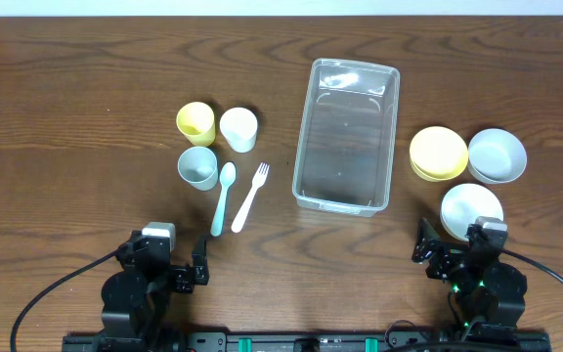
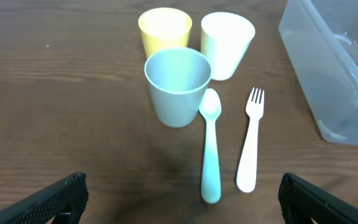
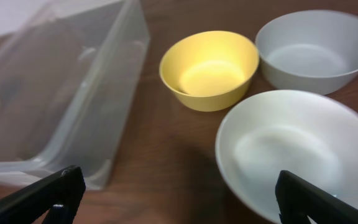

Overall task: Pack container
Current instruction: 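Move right gripper to the white bowl and grasp its rim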

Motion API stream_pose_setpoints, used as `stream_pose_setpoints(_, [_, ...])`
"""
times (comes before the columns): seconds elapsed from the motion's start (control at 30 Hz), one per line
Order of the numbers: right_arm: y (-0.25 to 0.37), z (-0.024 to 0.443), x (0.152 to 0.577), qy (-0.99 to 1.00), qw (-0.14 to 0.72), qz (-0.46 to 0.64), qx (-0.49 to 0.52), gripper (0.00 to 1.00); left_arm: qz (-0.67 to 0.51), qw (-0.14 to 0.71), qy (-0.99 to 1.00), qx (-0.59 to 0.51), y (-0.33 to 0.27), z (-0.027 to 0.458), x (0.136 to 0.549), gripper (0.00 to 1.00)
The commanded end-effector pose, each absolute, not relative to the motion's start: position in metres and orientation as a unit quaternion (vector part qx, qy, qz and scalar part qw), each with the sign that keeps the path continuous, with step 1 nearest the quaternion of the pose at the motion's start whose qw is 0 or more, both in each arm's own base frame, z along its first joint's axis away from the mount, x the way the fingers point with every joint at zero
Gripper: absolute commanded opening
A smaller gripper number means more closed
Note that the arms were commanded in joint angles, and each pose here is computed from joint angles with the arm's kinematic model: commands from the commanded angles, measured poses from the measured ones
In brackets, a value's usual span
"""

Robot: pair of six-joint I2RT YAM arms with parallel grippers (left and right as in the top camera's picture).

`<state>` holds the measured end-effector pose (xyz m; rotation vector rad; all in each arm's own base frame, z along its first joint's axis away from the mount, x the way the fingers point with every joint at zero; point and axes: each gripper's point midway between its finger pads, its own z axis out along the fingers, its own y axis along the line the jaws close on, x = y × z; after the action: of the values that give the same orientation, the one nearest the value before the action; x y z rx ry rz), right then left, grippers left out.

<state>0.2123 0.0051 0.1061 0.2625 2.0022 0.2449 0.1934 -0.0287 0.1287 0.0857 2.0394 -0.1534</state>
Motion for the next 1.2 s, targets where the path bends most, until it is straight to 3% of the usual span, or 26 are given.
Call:
stream_pose_setpoints(0.0, [0.024,0.109,0.212,0.832,0.517,0.167,0.112,0.99,-0.086,0.510,0.856,0.018,-0.032,0.124,0.190,0.98])
stream_pose_setpoints(0.23, [0.043,0.118,0.208,0.830,0.523,0.190,0.042,0.99,-0.138,0.509,0.850,0.014,-0.046,0.129,0.189,0.98])
stream_pose_setpoints(0.47, [0.044,0.162,0.207,0.812,0.553,0.184,0.020,0.99,-0.157,0.482,0.862,-0.012,-0.048,0.135,0.188,0.98])
stream_pose_setpoints(0.7, [0.042,0.198,0.221,0.831,0.530,0.170,0.007,0.99,-0.152,0.424,0.893,-0.021,-0.049,0.164,0.202,0.98])
stream_pose_setpoints(0.9, [0.038,0.210,0.255,0.881,0.448,0.156,0.007,0.99,-0.140,0.354,0.924,-0.025,-0.051,0.207,0.226,0.98])
stream_pose_setpoints(1.17, [0.026,0.195,0.304,0.955,0.255,0.142,0.052,0.99,-0.104,0.293,0.950,-0.007,-0.047,0.238,0.265,0.98])
